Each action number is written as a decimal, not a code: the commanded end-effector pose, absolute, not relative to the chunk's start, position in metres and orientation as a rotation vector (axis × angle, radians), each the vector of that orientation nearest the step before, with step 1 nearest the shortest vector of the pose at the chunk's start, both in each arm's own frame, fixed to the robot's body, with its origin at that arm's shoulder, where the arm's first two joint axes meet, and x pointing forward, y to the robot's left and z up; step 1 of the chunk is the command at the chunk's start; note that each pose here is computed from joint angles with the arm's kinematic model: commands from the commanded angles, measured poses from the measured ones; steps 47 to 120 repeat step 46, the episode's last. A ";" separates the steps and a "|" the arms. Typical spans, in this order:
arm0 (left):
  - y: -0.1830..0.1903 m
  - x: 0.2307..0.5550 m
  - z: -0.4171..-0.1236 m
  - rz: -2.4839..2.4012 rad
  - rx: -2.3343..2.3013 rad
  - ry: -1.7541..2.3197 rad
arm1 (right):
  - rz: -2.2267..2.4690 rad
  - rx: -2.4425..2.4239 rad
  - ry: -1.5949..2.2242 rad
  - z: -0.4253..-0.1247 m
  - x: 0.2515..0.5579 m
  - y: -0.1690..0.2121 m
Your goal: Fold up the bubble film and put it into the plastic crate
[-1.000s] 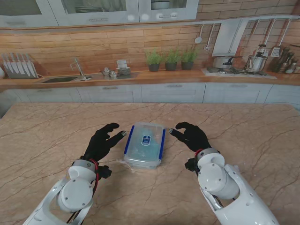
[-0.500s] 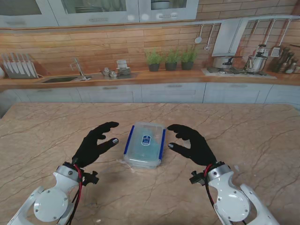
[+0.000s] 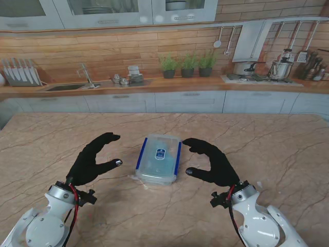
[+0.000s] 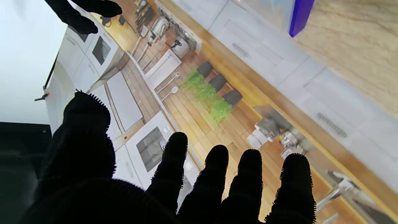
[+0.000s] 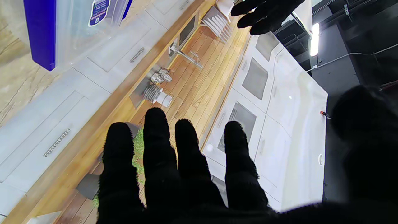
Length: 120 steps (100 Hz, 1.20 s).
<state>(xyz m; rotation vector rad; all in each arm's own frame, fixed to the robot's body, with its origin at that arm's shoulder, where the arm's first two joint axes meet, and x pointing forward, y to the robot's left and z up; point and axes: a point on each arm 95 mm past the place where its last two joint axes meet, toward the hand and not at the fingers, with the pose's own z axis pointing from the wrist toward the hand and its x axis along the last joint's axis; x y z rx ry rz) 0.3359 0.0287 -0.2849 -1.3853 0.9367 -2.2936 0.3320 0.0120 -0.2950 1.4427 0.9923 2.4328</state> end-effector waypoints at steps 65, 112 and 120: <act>0.024 0.332 -0.288 -2.323 -1.430 1.023 | 2.446 1.386 1.005 -0.294 0.323 0.016; 0.024 0.332 -0.288 -2.323 -1.430 1.023 | 2.446 1.386 1.005 -0.294 0.323 0.016; 0.024 0.332 -0.288 -2.323 -1.430 1.023 | 2.446 1.386 1.005 -0.294 0.323 0.016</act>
